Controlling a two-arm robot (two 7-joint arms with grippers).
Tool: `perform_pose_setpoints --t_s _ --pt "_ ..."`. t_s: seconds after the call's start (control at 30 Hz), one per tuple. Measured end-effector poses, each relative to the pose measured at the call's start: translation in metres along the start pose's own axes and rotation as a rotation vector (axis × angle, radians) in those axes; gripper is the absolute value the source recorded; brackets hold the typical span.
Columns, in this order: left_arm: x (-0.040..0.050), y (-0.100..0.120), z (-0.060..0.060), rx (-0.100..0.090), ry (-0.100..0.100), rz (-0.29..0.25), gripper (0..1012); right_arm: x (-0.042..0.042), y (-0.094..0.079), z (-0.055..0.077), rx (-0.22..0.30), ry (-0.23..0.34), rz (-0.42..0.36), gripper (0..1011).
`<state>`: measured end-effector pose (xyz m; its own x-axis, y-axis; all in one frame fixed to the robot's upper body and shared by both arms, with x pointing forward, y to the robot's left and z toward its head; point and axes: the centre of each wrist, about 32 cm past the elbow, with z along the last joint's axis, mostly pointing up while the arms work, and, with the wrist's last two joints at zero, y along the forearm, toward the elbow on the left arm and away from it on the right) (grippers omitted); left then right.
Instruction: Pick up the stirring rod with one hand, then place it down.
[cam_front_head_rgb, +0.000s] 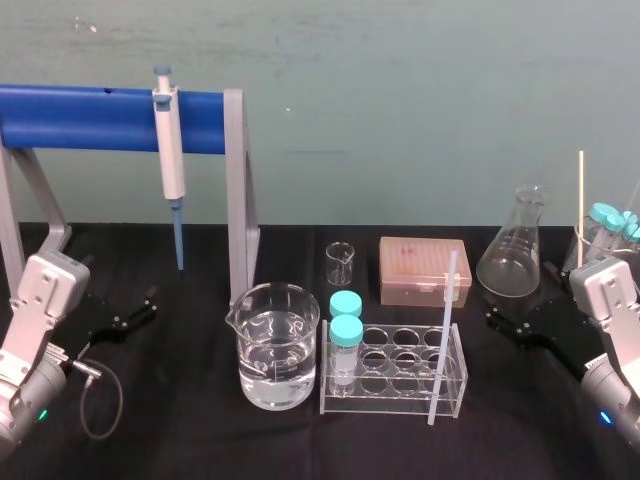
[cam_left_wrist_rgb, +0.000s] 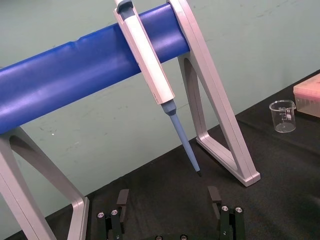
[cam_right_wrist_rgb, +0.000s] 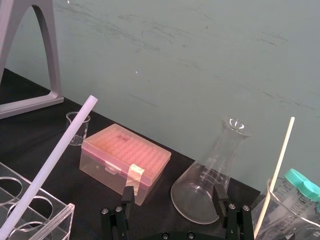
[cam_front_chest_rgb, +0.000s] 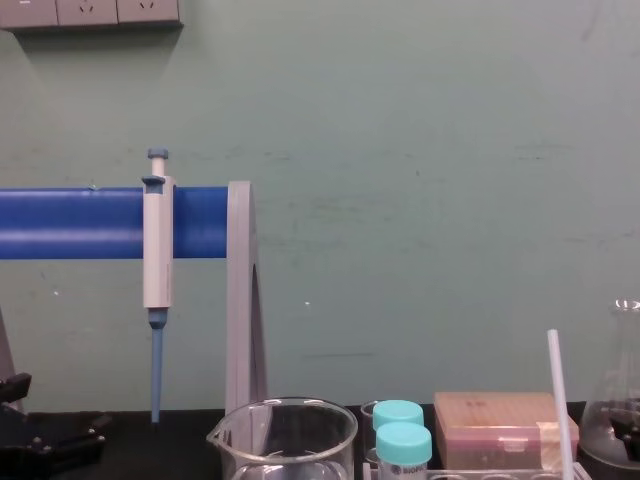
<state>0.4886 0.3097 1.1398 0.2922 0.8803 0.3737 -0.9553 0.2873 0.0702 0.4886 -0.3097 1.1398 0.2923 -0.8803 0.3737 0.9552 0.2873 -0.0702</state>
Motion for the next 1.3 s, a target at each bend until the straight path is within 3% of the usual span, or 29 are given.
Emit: perform_pose_setpoints --t_s 1.3 --pt "0.0000 0.0000 0.0000 0.000 0.000 0.000 1000 0.0001 0.0001 0.0001 0.000 0.001 0.001 1003"
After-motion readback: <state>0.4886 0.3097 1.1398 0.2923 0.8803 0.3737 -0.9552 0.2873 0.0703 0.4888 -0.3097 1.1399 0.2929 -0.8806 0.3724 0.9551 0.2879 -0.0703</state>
